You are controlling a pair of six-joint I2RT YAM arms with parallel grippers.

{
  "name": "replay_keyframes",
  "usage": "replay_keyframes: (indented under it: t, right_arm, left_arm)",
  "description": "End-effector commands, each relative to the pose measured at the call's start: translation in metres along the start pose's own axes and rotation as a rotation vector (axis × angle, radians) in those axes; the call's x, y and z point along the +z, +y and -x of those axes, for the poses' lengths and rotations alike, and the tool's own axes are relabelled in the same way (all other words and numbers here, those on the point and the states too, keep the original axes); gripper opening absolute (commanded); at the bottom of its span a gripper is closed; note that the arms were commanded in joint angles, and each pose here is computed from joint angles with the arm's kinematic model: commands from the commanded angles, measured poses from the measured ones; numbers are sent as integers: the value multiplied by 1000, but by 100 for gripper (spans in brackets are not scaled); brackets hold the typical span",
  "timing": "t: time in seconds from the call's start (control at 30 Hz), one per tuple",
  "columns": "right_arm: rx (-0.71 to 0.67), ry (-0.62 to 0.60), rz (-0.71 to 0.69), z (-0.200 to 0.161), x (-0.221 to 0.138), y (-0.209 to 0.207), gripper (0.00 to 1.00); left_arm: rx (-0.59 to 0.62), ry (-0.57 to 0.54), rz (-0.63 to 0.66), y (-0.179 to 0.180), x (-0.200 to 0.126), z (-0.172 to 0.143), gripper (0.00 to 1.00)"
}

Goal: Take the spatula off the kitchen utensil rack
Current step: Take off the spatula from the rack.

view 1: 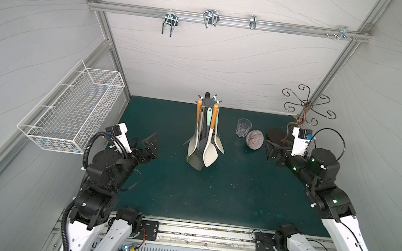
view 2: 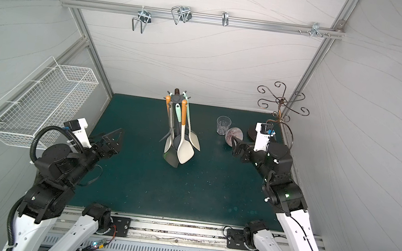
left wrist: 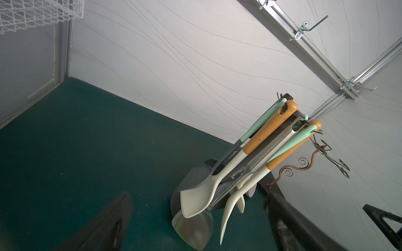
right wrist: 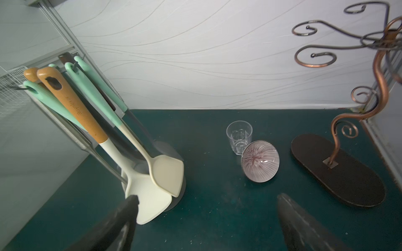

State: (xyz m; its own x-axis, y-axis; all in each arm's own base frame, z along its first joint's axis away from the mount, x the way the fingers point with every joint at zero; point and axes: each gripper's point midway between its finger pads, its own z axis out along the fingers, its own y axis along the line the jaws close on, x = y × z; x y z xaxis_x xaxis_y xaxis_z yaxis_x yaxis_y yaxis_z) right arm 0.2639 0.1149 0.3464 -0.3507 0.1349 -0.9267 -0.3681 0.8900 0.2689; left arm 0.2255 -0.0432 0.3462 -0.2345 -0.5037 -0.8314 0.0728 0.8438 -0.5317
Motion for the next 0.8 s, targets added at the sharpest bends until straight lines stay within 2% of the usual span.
replay_keyframes:
  t: [0.0,0.23,0.4,0.47,0.67,0.77]
  right_arm:
    - [68,46,121,-10,9,13,99]
    - [109,73,385,-8,36,45,99]
    - [92,84,563,-5,54,68,99]
    - [70,97,624,-4,61,78,95]
    - [-32,77,728,-2,88,98,84]
    - [-79,32,795,0,99,108,77]
  left_arm:
    - [-86,72,14,1,0,-12,100]
    - [-127,273,-93,-17,36,-49,100]
    - [-165,405,-134,-19,61,-84,100]
    - [-145,440,-160,-26,63,-92,100]
    - [-117,464,-145,-32,65,-109,100]
    - [-92,440,-203,-45,58,-110,100]
